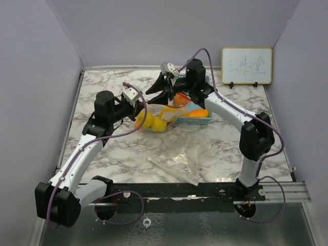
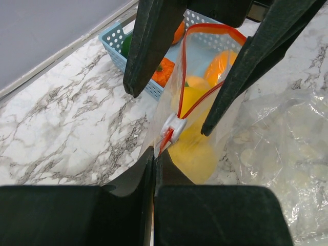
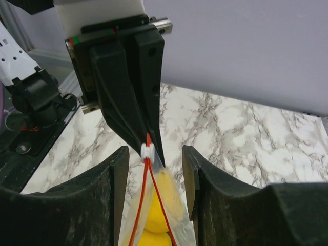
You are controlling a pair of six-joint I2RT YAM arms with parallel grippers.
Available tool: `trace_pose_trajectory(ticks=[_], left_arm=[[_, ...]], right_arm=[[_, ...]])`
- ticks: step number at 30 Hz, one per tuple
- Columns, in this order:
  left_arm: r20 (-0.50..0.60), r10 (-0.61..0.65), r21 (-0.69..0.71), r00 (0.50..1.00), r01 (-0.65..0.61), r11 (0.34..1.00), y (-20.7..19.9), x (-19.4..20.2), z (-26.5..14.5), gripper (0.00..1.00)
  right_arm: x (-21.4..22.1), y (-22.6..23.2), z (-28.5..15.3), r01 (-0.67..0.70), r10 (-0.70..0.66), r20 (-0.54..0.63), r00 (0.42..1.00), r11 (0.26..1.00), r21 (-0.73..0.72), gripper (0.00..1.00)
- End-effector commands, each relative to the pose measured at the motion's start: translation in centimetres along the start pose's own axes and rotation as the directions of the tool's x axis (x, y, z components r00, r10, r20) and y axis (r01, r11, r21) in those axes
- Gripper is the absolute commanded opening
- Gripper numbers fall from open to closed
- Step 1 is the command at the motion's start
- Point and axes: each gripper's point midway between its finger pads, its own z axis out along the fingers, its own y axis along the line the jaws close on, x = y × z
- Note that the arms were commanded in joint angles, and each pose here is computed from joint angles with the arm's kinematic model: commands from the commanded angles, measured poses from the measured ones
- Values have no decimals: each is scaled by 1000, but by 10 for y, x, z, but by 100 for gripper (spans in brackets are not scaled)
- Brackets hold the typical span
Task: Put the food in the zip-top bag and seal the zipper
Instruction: Zip the zipper food storage bag at the center of the board.
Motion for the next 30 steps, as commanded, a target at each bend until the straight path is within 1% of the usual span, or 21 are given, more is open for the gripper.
trace_pose_trajectory(ticks=[1, 6, 8, 14, 17, 24, 30], left_arm=[[43, 9, 23, 999, -10, 1000, -2, -11, 1, 0], [40, 13, 19, 999, -14, 1000, -2, -11, 0, 0], [41, 13, 18, 999, -13, 1000, -2, -11, 0, 0], [39, 14, 15, 999, -15, 1000, -2, -11, -1, 0], [38, 16, 14, 999, -17, 1000, -2, -11, -2, 0], [29, 18, -7, 999, -17, 1000, 1, -10, -7, 0], [23, 19, -17, 1000, -18, 1000, 3, -7, -8, 0]], right_arm=[[-10, 5, 16, 29, -28, 26, 999, 999, -40, 45], [-7, 8, 18, 25, -25, 16, 1000, 999, -45, 43], [-6, 7, 18, 25, -24, 12, 1000, 999, -41, 39], [-2, 6, 19, 15, -15, -6, 1000, 999, -41, 18], [3, 3, 17, 13, -14, -30, 999, 999, -29, 3], [18, -8, 2, 50, -42, -118, 992, 997, 64, 2], [30, -23, -25, 78, -47, -187, 981, 984, 161, 2]])
